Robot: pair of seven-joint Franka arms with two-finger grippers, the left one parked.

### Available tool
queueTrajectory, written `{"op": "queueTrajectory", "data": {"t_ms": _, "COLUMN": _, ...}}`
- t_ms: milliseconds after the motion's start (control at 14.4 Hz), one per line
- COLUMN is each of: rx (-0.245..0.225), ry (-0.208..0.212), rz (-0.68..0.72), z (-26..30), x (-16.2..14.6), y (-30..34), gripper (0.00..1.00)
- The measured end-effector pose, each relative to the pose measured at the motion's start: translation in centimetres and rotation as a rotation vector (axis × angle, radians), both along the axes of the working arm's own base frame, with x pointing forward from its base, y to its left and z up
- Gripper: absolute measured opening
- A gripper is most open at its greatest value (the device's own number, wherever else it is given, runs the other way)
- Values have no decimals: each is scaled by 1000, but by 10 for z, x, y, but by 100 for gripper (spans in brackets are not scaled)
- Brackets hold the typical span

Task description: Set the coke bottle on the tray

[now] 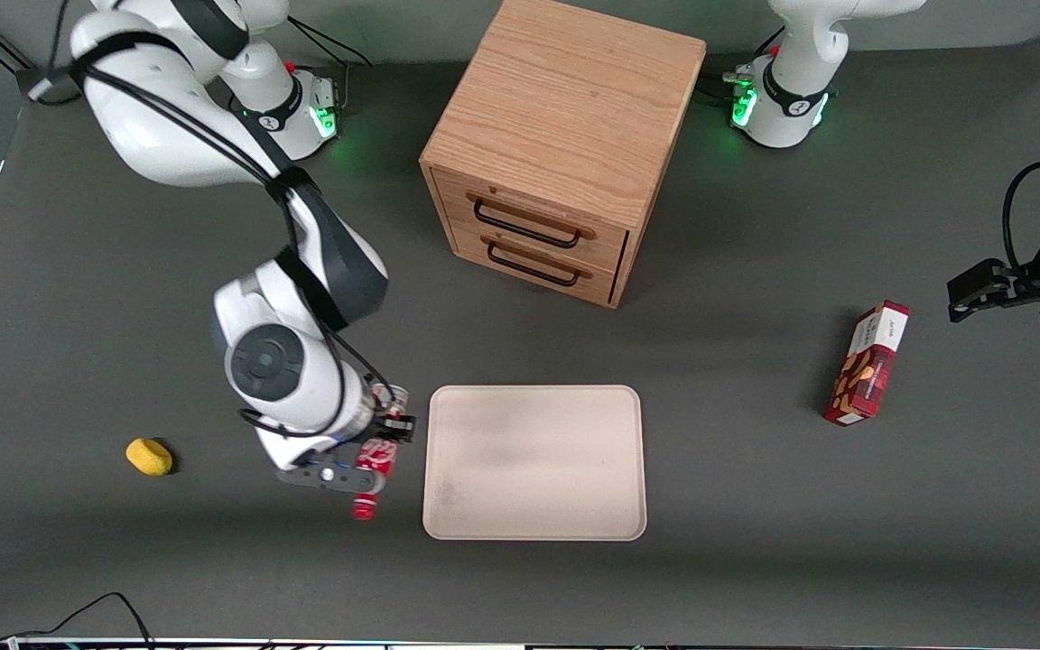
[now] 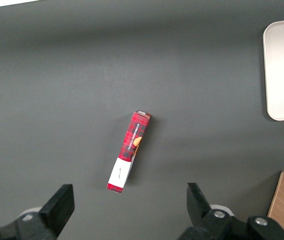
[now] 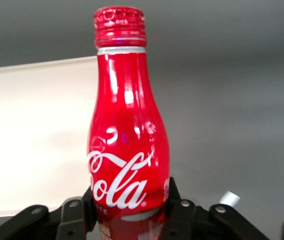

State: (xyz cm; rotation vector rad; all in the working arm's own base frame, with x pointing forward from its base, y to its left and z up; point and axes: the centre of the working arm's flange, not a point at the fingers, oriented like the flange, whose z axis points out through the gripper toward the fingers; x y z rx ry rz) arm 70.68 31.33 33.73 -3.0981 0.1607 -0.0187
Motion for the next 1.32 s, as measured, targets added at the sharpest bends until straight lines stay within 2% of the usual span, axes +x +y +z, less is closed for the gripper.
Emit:
{"op": "queueTrajectory", "data": {"t_ms": 139, "rx": 39, "ry": -1, "rz": 52, "z": -43, "x": 8, "y": 9, "gripper": 53}}
{"op": "queueTrajectory", "data": {"t_ms": 278, "rx": 51, "ry": 15, "rz": 72, "z": -77, "x": 9, "y": 14, "gripper": 53}}
{"op": "queueTrajectory", "data": {"t_ms": 417, "rx": 42, "ry": 38, "rz": 94, "z": -101, "x": 4, "y": 21, "gripper": 53}}
{"op": "queueTrajectory", "data": {"t_ms": 557, "rx": 18, "ry": 45, "rz": 124, "z": -117, "x": -4, "y": 33, "gripper": 53}}
{"op": "queueTrajectory", "data": {"t_ms": 904, "rx": -18, "ry": 44, "rz": 154, "z": -142, "x": -13, "y": 47, "gripper": 53}}
{"op": "queueTrajectory", "data": {"t_ms": 1113, "rx": -19, "ry": 36, "rz": 153, "z": -149, "x": -12, "y": 46, "gripper": 54}}
{"op": "queueTrajectory", "data": {"t_ms": 1252, "rx": -19, "ry": 33, "rz": 151, "z": -149, "x": -11, "y": 45, "gripper": 68}}
{"op": "queueTrajectory", "data": {"t_ms": 1322, "rx": -17, "ry": 29, "rz": 149, "z": -148, "x": -10, "y": 45, "gripper": 68}}
